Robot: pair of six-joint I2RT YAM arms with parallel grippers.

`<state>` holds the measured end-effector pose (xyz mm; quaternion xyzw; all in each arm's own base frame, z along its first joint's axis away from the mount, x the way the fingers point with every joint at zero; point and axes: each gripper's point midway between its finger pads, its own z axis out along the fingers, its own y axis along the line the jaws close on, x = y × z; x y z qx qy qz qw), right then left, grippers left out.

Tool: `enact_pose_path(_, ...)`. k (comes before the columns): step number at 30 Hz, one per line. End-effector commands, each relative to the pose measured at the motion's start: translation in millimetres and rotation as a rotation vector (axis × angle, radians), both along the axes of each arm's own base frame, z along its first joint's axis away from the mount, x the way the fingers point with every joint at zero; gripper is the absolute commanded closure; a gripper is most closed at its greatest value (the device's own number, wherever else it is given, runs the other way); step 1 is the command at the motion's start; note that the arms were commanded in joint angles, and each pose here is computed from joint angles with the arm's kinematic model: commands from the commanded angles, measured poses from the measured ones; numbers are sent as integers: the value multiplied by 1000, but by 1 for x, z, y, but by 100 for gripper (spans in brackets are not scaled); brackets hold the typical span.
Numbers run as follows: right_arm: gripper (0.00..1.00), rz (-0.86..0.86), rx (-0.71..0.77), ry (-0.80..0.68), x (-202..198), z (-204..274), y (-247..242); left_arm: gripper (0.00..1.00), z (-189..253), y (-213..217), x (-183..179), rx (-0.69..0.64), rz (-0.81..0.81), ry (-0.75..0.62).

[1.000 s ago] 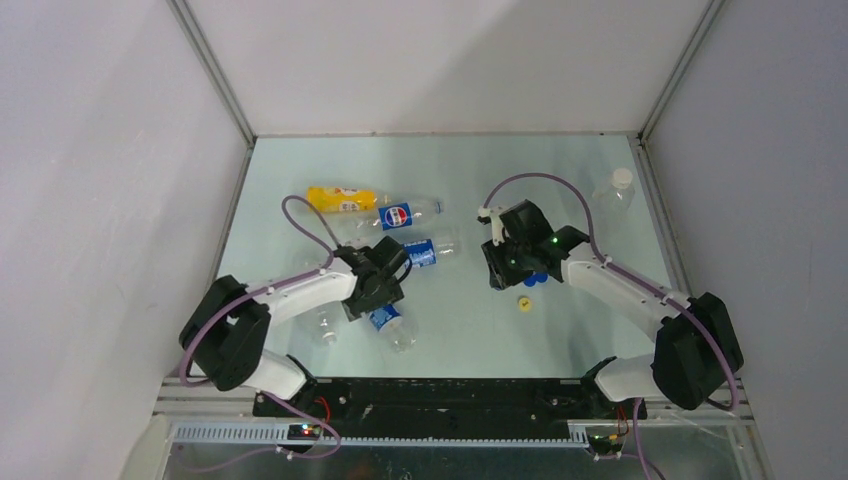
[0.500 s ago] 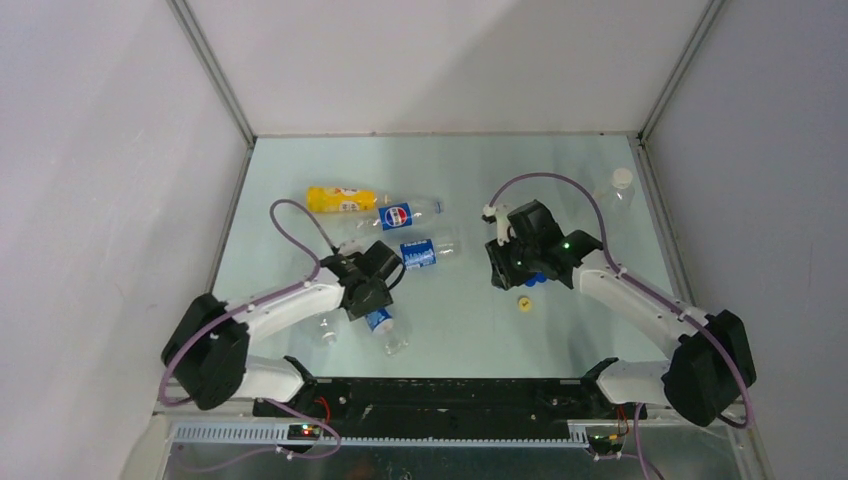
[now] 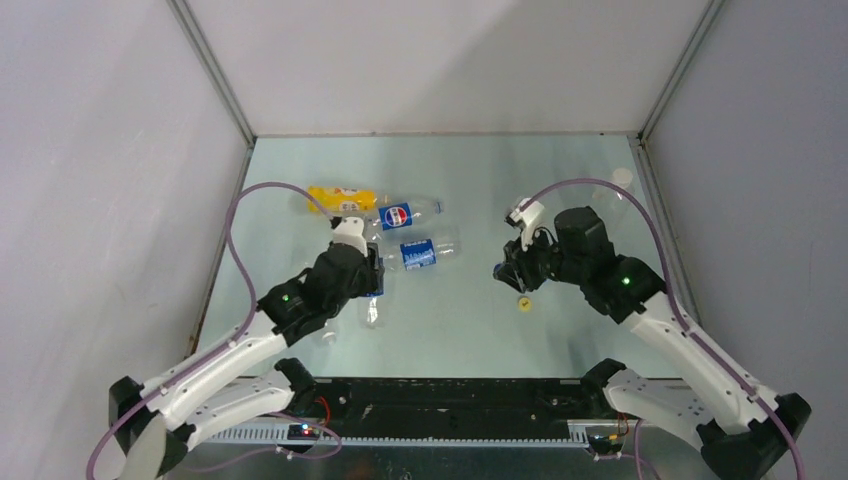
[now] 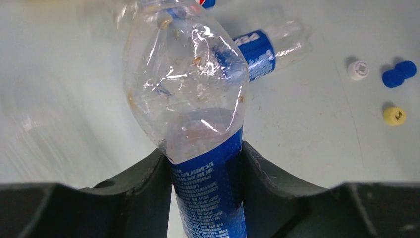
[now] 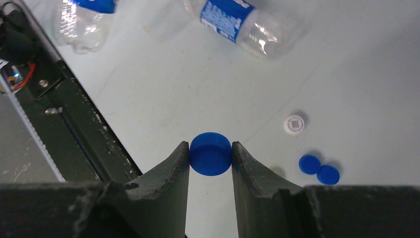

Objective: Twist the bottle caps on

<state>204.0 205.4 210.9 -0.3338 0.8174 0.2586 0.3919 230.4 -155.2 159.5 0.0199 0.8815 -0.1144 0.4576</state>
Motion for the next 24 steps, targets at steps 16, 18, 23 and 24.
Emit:
enact_pose_path(16, 90, 498, 116, -508, -38, 91, 24, 50, 70, -95, -44, 227, -1109, -676)
enact_pose_path(18, 90, 549, 98, -535, -40, 94, 25, 50, 72, -98, -49, 247, -1178, -700)
enact_pose_path(23, 93, 682, 113, -622, -48, 108, 34, 50, 71, -103, -65, 249, -1298, -724)
enact_pose_path(24, 93, 700, 119, -635, -50, 110, 36, 50, 71, -104, -66, 248, -1311, -728)
